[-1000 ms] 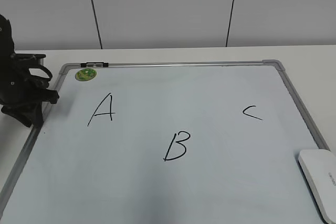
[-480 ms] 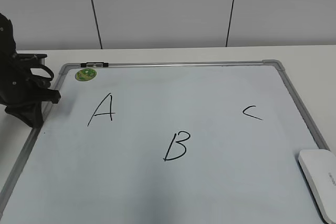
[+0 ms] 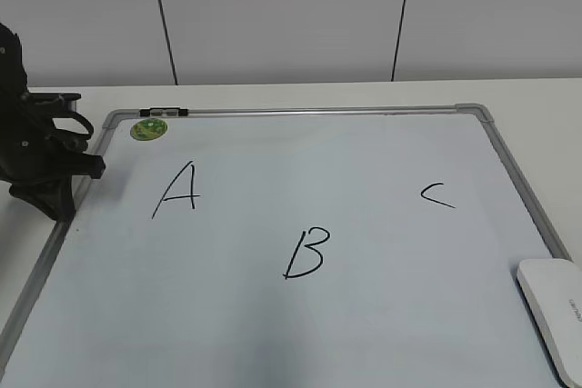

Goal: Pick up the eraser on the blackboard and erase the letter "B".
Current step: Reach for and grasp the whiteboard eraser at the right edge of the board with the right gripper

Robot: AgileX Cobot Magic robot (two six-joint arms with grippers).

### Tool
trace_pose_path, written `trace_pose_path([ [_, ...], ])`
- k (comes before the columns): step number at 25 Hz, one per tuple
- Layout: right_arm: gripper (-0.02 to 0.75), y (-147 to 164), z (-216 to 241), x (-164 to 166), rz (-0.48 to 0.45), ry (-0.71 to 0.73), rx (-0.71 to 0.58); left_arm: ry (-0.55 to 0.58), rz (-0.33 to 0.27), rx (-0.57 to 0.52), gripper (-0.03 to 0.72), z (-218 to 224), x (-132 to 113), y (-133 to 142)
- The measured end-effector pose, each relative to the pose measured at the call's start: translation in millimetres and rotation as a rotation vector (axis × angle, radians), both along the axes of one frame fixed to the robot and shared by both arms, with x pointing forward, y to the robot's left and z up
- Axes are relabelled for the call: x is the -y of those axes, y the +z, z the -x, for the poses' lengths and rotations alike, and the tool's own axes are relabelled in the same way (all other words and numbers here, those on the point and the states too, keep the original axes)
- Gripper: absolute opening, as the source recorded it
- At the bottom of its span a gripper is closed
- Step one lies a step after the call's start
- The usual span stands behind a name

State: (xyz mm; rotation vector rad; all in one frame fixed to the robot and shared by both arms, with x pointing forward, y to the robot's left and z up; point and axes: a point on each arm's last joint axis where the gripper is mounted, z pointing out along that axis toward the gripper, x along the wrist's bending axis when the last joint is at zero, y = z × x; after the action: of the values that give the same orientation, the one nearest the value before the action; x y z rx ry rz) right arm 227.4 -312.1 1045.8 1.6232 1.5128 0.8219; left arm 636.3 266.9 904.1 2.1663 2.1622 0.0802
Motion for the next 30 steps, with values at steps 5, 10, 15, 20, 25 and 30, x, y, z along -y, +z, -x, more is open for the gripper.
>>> trace_pose_path([
  [5,0.589,0,-4,-1,-0.002,0.002,-0.028,0.001,0.002,0.004,0.031,0,0,0],
  [10,0.589,3,-31,-2,0.017,0.010,-0.203,0.001,0.002,0.005,0.031,0,0,0],
  [15,0.589,7,-73,-6,0.018,0.039,-0.431,0.001,0.002,0.005,0.031,0,0,0],
  [20,0.589,10,-113,-15,-0.049,0.077,-0.556,0.001,0.002,0.006,0.031,-1,0,0],
  [25,0.590,6,-145,-22,-0.102,0.089,-0.673,0.001,0.002,0.007,0.031,-1,0,0],
  [30,0.590,-15,-178,-32,-0.192,0.130,-0.832,0.001,0.002,0.009,0.031,-1,0,0],
])
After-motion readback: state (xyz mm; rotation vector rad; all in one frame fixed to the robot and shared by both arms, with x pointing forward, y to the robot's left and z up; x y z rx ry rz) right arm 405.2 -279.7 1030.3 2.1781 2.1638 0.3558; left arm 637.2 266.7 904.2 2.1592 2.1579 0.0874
